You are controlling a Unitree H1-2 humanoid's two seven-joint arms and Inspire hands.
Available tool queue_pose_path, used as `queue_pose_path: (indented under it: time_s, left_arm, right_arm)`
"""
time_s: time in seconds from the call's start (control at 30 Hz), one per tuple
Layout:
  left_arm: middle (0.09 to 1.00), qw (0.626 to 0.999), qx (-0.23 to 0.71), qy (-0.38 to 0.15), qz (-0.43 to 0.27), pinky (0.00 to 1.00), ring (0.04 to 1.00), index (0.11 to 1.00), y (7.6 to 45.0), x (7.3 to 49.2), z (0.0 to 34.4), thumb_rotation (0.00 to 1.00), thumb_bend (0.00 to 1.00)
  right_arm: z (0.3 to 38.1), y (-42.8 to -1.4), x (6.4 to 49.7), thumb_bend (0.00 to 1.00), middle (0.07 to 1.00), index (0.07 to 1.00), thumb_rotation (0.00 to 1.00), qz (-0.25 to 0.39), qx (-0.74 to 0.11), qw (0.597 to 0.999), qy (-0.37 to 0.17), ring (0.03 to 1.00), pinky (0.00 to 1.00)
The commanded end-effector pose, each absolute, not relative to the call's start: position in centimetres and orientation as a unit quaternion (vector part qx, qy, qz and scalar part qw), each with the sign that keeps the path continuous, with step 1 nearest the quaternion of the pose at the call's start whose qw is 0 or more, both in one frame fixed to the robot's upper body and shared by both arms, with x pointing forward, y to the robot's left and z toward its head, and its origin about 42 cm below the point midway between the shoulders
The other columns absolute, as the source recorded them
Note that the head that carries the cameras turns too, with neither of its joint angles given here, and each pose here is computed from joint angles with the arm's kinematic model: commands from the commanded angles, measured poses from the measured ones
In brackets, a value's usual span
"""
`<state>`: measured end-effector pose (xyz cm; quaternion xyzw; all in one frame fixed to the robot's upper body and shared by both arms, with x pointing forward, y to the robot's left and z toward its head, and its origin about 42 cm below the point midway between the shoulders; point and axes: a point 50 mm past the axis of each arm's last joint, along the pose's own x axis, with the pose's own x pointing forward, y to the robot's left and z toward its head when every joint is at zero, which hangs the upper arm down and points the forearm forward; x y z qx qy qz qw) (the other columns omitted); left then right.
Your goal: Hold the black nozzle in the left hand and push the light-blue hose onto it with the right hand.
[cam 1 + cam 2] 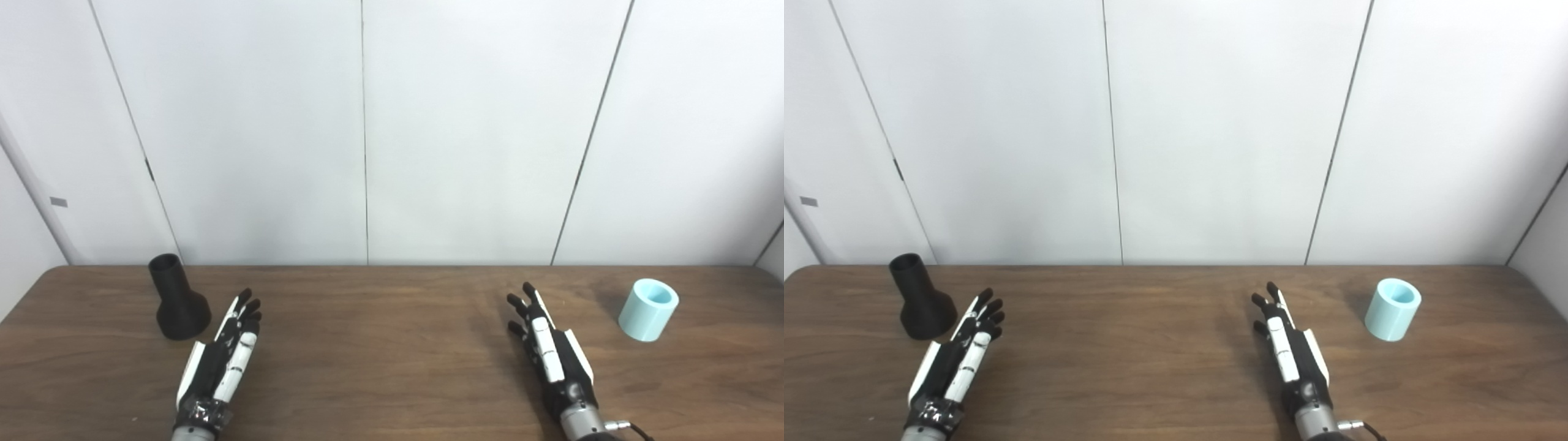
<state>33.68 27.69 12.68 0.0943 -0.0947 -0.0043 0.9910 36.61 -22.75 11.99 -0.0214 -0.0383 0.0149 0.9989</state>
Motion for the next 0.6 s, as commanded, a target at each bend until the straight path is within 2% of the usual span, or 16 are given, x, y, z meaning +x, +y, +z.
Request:
queue_pose_path:
  time_s: [0.0, 0.57]
  left_arm:
    - [0.955, 0.993, 0.090, -0.073, -0.001, 0.92, 0.938, 0.995, 27.46, 32.85, 10.97, 0.76, 0.30]
    - [0.961, 0.993, 0.091, -0.075, -0.004, 0.93, 0.942, 0.998, 27.27, 32.81, 11.03, 0.77, 0.30]
  right_arm:
    - [11.35, -22.98, 36.30, 0.45, 0.924, 1.000, 1.00, 0.016, -0.025, 0.999, -0.017, 0.978, 1.00]
    - [11.32, -23.36, 36.27, 0.46, 0.928, 1.000, 1.00, 0.019, -0.018, 1.000, -0.016, 0.969, 1.00]
